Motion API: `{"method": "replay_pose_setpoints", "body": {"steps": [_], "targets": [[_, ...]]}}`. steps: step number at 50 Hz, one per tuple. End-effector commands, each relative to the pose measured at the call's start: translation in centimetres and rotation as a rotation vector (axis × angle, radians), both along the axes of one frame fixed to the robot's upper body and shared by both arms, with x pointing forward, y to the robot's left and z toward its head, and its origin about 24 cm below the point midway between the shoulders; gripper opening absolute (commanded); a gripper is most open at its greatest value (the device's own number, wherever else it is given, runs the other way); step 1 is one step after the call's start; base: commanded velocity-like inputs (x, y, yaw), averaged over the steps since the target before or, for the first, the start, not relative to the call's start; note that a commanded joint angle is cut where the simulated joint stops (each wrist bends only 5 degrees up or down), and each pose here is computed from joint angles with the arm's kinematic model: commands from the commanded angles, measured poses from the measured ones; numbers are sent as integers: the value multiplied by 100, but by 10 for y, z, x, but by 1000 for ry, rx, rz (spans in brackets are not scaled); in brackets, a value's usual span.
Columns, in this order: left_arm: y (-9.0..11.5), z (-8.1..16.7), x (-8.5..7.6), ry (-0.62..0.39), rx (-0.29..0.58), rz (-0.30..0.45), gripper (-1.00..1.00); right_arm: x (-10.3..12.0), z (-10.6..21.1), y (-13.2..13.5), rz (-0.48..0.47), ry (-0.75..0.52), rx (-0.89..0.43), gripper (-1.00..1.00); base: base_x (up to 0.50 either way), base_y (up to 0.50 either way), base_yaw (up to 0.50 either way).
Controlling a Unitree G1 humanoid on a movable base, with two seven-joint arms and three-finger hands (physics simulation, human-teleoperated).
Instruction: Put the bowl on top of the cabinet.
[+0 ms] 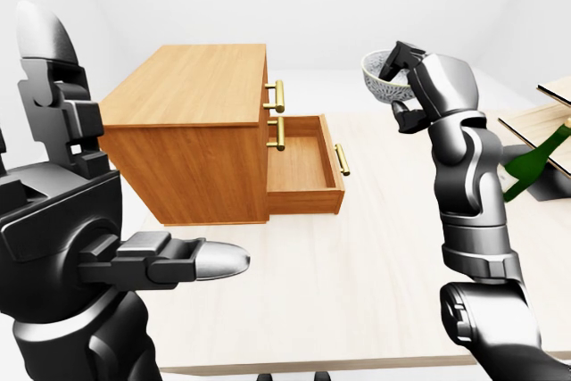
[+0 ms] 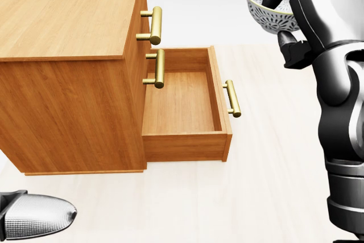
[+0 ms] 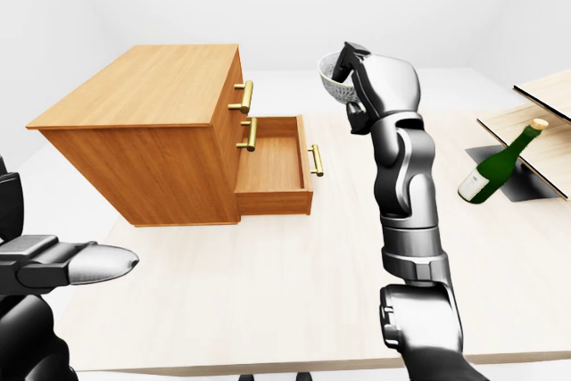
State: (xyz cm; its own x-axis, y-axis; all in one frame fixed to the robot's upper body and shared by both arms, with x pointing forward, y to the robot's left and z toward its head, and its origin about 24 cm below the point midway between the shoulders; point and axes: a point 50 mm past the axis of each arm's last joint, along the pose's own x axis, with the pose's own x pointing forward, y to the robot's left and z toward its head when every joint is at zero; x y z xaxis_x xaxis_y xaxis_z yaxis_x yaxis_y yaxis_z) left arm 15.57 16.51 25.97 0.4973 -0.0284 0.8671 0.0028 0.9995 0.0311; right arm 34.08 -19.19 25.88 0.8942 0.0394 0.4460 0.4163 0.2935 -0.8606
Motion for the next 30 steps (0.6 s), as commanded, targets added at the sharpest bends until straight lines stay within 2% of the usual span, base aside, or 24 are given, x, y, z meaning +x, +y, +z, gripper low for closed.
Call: {"method": "replay_pose_setpoints", "body": {"steps": [1,30], "targets": [[0,1,-1,-8,-2,0,100,1,16,30,99,-47,20,-100,0,0,0],[3,4,-3,-27,-14,9,100,-7,33,78,220,-79,-23,-100,0,0,0]]}}
